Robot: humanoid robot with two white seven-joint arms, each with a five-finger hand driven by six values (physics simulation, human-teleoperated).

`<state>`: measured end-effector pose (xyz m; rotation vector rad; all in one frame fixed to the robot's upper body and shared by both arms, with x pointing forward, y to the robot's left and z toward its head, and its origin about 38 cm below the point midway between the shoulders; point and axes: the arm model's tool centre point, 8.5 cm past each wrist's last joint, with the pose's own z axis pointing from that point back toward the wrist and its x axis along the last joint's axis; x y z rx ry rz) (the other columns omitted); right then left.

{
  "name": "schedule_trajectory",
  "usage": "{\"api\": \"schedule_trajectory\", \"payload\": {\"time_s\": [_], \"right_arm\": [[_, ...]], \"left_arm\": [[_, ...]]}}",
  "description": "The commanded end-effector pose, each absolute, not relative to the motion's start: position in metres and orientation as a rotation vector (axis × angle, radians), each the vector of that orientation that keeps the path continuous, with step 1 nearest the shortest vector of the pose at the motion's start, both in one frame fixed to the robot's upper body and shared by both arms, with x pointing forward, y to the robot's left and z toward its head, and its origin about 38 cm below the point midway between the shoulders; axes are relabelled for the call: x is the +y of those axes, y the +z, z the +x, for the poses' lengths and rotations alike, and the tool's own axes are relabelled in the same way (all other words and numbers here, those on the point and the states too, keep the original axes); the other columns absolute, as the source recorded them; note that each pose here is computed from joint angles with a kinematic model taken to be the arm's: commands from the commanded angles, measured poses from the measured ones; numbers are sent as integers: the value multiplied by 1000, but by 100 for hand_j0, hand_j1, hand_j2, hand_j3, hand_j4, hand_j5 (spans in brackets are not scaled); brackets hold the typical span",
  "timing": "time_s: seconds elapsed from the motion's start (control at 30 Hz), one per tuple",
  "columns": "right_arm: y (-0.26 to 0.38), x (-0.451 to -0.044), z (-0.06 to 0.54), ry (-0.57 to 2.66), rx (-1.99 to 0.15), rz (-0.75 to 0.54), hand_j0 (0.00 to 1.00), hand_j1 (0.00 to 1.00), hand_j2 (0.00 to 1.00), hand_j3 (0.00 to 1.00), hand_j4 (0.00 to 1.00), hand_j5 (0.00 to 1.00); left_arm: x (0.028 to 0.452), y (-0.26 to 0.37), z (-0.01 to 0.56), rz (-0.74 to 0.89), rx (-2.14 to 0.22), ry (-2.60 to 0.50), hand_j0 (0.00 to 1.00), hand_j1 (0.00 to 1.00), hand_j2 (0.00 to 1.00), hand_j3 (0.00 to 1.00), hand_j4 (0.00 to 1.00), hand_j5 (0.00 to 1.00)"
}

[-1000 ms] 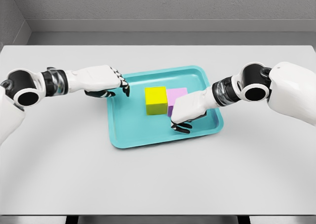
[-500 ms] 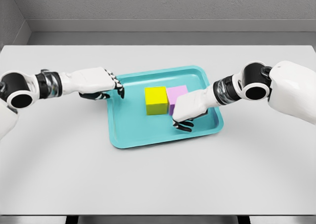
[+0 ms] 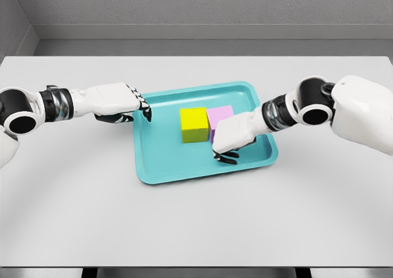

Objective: Push two cubes

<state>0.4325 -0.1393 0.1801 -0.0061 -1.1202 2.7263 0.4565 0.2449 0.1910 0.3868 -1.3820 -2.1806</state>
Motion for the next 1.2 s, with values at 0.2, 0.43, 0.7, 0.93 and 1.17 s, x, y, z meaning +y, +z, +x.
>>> {"api": "schedule_trajectory", "payload": {"time_s": [0.2, 0.43, 0.7, 0.93, 1.17], "right_arm": [[193, -131, 416, 2775, -1174, 15, 13, 13, 13, 13, 13, 13], [204, -173, 413, 2749, -1128, -51, 14, 14, 14, 14, 14, 14], [196, -249, 458, 2553, -955, -200, 14, 14, 14, 14, 14, 14], [191, -257, 488, 2476, -905, -245, 14, 14, 14, 14, 14, 14], [203, -262, 495, 2446, -926, -283, 15, 15, 15, 15, 15, 15]], "left_arm": [[225, 184, 456, 345, -1413, -2181, 59, 59, 59, 59, 59, 59], [205, 170, 454, 311, -1420, -2190, 58, 58, 58, 58, 58, 58], [196, 164, 451, 273, -1424, -2207, 58, 58, 58, 58, 58, 58], [183, 163, 449, 247, -1451, -2208, 59, 59, 59, 59, 59, 59], [173, 159, 446, 225, -1459, -2220, 59, 59, 59, 59, 59, 59]]}}
